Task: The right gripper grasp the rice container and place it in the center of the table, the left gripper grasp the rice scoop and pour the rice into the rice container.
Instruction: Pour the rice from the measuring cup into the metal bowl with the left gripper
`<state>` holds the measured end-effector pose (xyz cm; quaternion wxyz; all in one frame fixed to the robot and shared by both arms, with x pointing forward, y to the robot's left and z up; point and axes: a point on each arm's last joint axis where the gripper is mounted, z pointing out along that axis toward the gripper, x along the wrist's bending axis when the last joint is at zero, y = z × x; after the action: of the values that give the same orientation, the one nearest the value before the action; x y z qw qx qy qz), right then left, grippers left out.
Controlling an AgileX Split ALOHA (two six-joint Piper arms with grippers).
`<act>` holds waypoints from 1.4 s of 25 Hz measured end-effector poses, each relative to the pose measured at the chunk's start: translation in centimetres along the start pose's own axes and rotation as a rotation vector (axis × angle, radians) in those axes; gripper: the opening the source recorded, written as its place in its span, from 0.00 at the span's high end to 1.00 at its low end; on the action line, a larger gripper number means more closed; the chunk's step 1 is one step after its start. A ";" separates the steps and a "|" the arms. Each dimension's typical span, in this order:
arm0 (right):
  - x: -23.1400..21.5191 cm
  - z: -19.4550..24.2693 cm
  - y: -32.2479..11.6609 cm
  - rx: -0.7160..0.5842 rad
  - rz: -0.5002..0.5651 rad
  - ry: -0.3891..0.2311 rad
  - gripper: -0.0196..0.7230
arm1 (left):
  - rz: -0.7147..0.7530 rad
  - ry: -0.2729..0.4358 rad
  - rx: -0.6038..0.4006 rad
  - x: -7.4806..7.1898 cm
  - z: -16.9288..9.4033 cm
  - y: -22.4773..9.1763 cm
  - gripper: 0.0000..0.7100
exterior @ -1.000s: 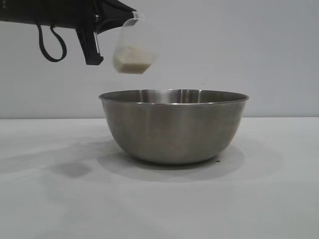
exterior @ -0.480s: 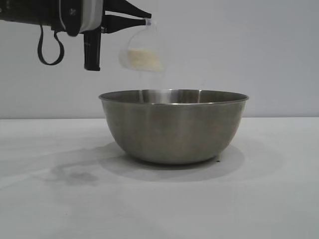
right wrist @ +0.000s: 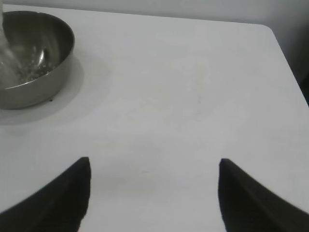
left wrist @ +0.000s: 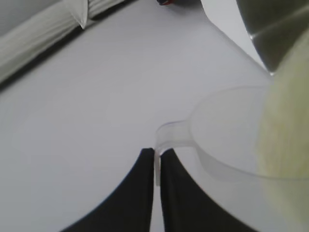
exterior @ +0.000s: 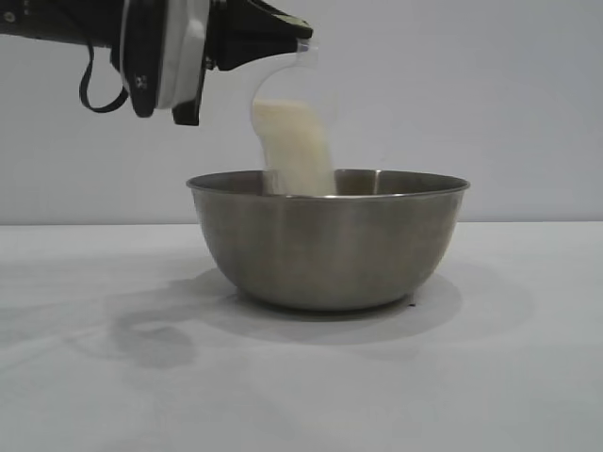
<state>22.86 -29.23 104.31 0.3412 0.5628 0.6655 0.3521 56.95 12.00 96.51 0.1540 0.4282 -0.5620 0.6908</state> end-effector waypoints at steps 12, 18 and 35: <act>0.0 0.0 0.0 0.000 0.000 0.000 0.34 | 0.294 0.017 -0.034 0.3 0.2 0.5 1.00; 0.0 0.0 0.0 0.000 0.000 0.000 0.34 | 0.369 0.020 -0.035 0.3 0.3 0.5 1.00; 0.0 0.0 0.0 0.000 0.000 0.000 0.34 | 0.373 0.022 -0.040 0.3 0.3 0.5 1.00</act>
<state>22.86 -29.23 104.31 0.3412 0.5628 0.6655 0.3521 56.53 11.50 96.41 0.0379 0.3057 -0.6433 0.7009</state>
